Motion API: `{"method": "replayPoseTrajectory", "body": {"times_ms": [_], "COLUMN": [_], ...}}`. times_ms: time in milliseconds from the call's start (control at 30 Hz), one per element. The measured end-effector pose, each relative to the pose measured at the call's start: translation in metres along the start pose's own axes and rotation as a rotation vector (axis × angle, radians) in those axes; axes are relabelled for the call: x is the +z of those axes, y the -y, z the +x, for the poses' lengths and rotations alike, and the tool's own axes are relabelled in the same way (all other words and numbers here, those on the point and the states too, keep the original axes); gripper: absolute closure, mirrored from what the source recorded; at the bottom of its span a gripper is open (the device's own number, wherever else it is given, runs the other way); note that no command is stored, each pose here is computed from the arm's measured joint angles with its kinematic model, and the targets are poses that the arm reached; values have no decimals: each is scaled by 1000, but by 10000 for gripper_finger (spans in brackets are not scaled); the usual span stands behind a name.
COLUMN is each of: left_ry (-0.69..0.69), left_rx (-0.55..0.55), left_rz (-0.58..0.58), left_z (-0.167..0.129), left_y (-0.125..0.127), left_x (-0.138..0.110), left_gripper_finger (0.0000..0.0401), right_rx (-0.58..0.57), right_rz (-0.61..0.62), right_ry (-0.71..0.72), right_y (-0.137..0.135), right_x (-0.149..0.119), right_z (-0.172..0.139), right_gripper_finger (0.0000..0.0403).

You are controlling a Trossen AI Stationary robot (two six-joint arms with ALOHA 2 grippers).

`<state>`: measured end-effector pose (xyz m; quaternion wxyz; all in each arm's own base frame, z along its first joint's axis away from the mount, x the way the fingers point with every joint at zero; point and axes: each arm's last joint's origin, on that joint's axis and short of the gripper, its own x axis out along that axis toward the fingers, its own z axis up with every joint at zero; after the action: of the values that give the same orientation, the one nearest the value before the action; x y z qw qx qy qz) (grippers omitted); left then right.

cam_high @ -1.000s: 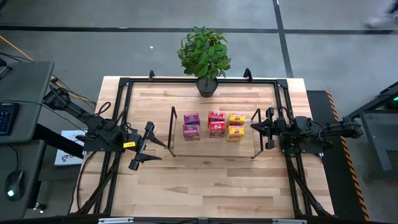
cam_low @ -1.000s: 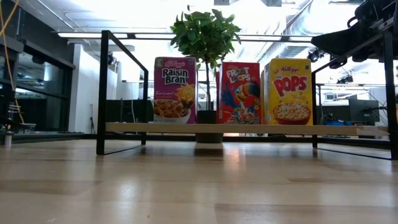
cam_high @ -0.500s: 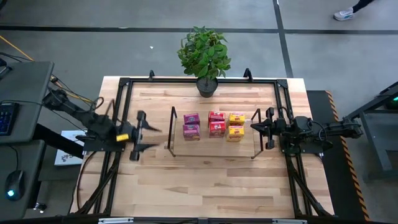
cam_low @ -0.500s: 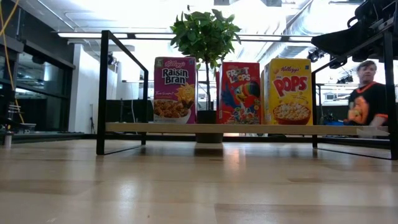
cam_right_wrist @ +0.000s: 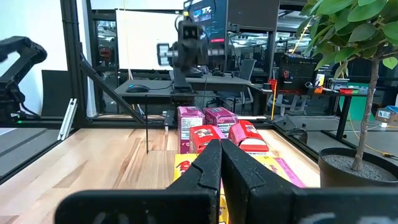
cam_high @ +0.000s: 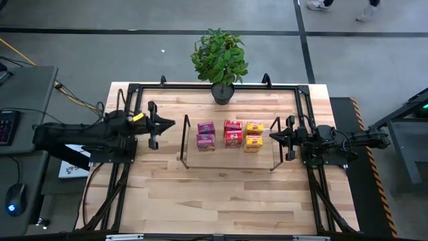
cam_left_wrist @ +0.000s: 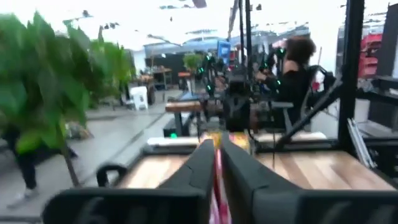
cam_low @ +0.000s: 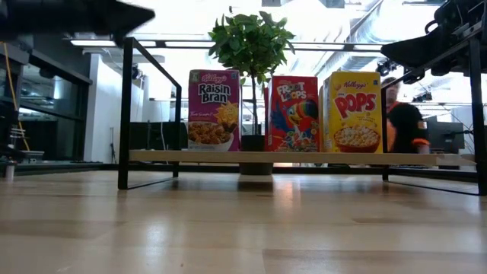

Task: Stack cereal on shelf
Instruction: Return to Home Position

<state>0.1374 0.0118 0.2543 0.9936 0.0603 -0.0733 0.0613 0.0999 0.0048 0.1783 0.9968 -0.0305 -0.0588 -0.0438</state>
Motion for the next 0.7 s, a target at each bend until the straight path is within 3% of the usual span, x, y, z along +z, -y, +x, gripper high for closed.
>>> {"method": "replayPoseTrajectory", "body": {"times_ms": [300,500,700], "left_ry": [49,20,-157], "left_rx": [-72,-112,-92], "left_rz": [-87,-46,-12], "left_z": [-26,-28,-29], "left_y": [10,15,15], "left_x": [-63,-64,-81], "left_gripper_finger": [399,401,401], "right_rx": [0,0,0], "right_rz": [0,0,0], "right_ry": [0,0,0], "right_y": [0,0,0], "right_x": [0,0,0], "right_z": [0,0,0], "right_gripper_finger": [402,402,402]}}
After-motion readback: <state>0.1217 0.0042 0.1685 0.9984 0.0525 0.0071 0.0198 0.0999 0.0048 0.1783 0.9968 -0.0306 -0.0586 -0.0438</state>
